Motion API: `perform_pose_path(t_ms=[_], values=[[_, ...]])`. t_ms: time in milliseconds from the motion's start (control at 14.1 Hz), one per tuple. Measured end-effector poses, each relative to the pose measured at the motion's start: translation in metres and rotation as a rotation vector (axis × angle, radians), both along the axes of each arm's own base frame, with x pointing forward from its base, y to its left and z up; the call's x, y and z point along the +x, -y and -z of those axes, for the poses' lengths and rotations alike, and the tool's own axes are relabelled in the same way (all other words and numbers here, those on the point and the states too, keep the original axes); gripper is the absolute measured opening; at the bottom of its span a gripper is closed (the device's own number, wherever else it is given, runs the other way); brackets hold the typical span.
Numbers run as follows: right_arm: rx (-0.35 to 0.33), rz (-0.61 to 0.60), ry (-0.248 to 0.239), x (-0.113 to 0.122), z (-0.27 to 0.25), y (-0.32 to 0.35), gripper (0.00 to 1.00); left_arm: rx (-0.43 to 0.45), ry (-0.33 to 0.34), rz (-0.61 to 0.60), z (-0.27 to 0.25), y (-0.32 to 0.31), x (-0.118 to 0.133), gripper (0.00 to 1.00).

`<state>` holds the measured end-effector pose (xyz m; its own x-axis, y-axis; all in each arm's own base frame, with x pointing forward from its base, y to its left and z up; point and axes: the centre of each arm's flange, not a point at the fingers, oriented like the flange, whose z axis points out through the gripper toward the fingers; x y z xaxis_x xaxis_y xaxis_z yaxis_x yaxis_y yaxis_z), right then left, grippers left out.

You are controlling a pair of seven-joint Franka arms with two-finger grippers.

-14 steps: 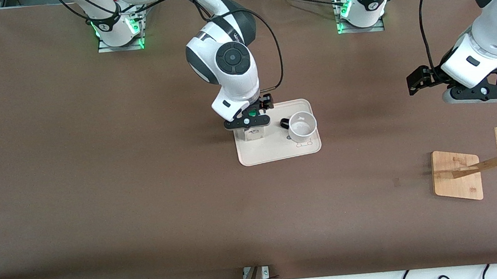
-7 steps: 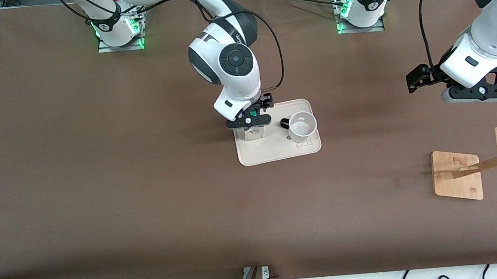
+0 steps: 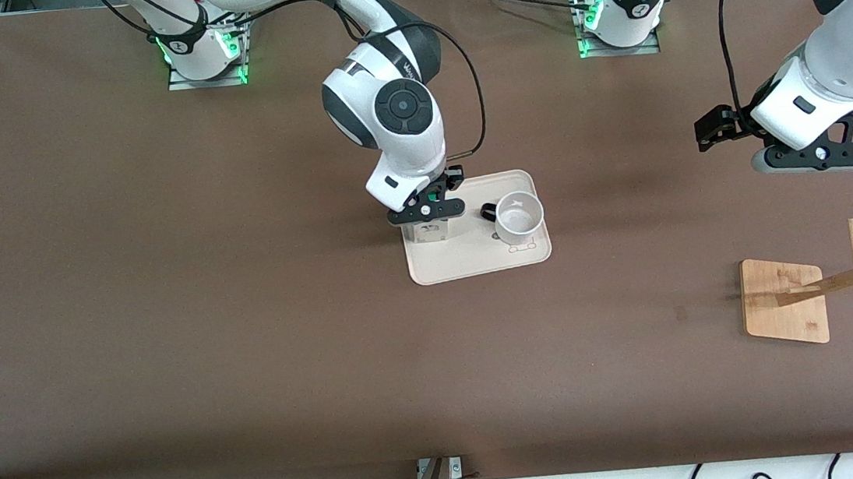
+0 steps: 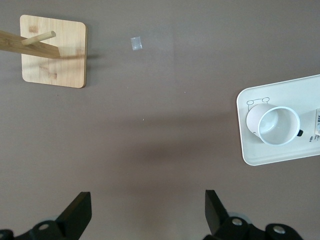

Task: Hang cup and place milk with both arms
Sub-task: 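Close the right gripper on the milk carton's top, then lift the carton with the right gripper while the left gripper reaches the mug, then carry the carton aside with the right gripper while the left gripper grasps the mug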

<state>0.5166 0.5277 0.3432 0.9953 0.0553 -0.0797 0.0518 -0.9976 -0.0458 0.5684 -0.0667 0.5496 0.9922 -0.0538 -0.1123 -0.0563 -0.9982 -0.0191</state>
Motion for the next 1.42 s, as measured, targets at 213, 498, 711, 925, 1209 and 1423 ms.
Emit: perform_pose_path(t_ms=[213,498,711,925,1209,1423], values=[[-0.013,0.003,-0.007,0.002,-0.001,0.004,0.42,0.002,-0.017,0.003,0.001,0.001,-0.002,1.0],[-0.041,0.011,-0.002,0.005,-0.033,0.014,0.43,-0.003,-0.013,0.034,-0.005,0.014,-0.003,1.0],[-0.049,0.066,0.027,0.02,-0.097,0.049,0.43,-0.017,-0.006,0.083,-0.011,0.039,-0.003,1.0],[0.01,0.154,0.033,0.043,-0.166,0.11,0.43,-0.043,-0.017,0.252,-0.007,0.058,-0.001,1.0],[-0.017,0.207,-0.005,0.077,-0.202,0.247,0.43,-0.145,-0.06,0.523,0.014,0.101,-0.003,1.0],[-0.052,0.172,-0.053,0.092,-0.214,0.365,0.43,-0.241,-0.132,0.81,0.055,0.155,-0.009,1.0]])
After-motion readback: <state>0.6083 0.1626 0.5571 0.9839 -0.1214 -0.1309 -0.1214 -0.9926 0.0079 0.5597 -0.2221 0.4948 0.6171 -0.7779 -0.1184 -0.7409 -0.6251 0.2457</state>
